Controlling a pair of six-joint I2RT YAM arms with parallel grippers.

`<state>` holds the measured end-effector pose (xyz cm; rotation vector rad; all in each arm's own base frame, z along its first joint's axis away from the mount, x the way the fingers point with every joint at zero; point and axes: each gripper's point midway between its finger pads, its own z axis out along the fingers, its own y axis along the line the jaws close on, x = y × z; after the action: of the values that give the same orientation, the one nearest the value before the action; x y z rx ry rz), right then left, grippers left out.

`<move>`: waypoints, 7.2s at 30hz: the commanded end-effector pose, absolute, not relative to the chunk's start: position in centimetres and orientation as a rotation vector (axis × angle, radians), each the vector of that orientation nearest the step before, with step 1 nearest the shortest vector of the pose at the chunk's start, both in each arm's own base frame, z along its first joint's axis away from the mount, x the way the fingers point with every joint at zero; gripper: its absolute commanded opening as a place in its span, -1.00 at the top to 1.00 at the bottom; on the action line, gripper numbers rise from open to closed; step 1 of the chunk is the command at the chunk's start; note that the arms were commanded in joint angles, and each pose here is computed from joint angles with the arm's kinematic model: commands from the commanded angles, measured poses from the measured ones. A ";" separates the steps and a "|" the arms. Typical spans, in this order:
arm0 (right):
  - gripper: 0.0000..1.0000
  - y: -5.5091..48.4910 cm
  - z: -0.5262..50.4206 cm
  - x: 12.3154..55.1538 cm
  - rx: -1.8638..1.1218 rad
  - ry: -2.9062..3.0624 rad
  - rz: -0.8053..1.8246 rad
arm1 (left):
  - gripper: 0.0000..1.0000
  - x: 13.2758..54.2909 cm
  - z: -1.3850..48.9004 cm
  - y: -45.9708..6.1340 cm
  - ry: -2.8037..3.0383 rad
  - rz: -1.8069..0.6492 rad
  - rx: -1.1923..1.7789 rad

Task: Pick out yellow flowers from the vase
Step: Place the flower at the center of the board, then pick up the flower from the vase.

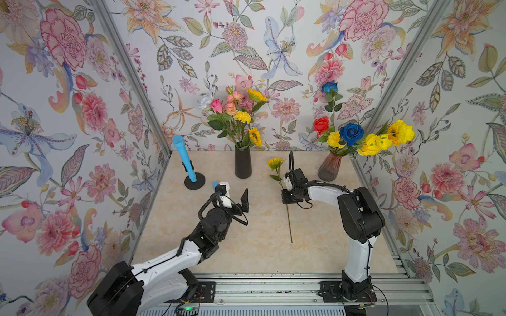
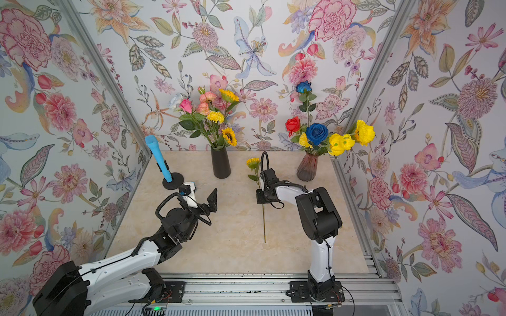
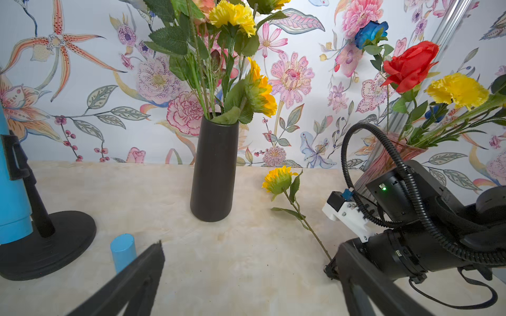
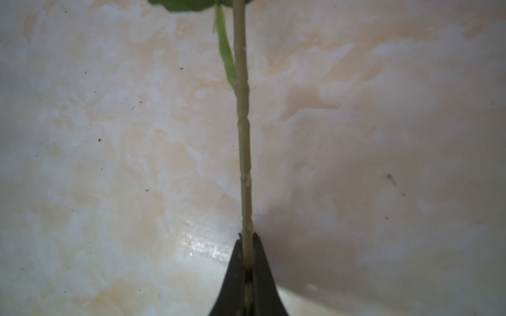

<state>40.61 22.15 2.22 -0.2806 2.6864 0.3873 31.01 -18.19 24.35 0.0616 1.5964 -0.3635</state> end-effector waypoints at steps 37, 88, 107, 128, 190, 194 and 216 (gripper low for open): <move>-0.77 22.5 12.5 39.6 -0.342 2.351 0.502 | -0.99 33.0 26.0 -18.6 1.549 -0.156 0.151; -0.34 42.1 24.1 53.2 0.288 1.845 0.564 | -0.99 31.2 24.7 -10.9 1.533 -0.113 -0.018; -0.16 41.4 25.7 54.9 0.283 1.801 0.542 | -0.99 31.2 24.7 -10.9 1.530 -0.124 -0.021; 0.19 41.3 24.5 56.1 0.288 1.825 0.507 | -0.99 31.3 24.7 -10.8 1.530 -0.126 -0.021; 1.00 39.1 39.4 49.0 -0.082 1.693 0.481 | -0.99 31.0 24.9 -10.6 1.488 -0.103 0.005; 1.00 39.0 40.1 46.9 -0.196 1.708 0.545 | -0.99 30.9 25.1 -10.6 1.482 -0.105 0.008; 1.00 30.8 41.9 35.1 -0.577 1.692 0.901 | -0.99 31.7 26.9 -13.7 1.404 -0.223 0.101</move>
<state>37.14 31.90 40.43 -0.5093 1.7417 0.8421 31.42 -12.95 24.58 0.0850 1.4795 -0.1772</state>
